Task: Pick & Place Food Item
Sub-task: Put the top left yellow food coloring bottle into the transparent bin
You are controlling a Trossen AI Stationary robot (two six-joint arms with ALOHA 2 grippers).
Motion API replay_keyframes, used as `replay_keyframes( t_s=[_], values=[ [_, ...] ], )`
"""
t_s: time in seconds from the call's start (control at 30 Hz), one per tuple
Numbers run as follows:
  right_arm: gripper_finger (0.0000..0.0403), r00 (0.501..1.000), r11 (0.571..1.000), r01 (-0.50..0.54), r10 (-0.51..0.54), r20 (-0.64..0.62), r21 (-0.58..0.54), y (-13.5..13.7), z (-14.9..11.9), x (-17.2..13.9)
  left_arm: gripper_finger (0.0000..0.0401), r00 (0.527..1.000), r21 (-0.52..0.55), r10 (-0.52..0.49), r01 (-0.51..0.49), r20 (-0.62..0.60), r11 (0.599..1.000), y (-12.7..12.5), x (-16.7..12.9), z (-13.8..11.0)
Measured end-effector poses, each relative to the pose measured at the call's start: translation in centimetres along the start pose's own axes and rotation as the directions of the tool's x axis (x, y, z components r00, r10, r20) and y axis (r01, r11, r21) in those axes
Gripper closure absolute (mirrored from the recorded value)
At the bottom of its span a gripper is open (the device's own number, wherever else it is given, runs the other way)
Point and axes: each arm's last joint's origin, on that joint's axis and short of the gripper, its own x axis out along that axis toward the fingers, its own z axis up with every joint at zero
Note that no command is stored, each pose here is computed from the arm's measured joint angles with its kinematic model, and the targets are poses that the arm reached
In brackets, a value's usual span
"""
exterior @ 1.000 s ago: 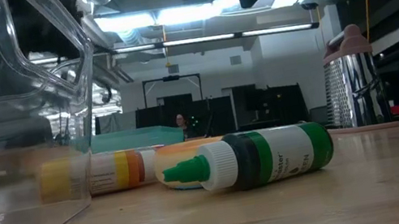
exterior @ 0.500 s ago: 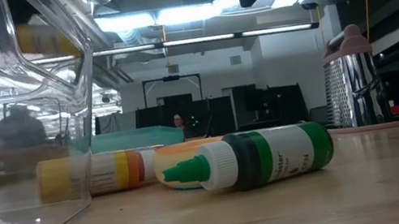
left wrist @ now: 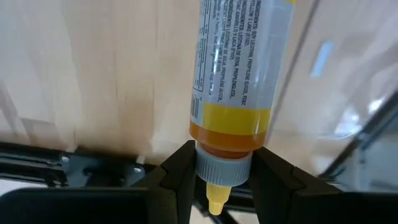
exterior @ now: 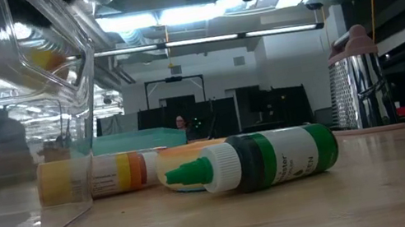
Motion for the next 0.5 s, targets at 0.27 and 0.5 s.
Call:
replay_keyframes(
  t_s=[0.27, 0.5],
  values=[
    [0.0181, 1.0, 1.0, 0.006, -0.005, 0.019, -0.025, -0.2, 0.8, 0.1, 0.0286, 0.906, -0.259, 0.147, -0.043, 0.396, 0.965, 2.0, -5.4, -4.4],
    [0.0181, 1.0, 0.999, 0.005, -0.005, 0.013, -0.032, -0.2, 0.8, 0.1, 0.0286, 0.44, -0.4, 0.371, -0.029, 0.818, 0.916, 2.9, -9.2, -10.1]
  ],
)
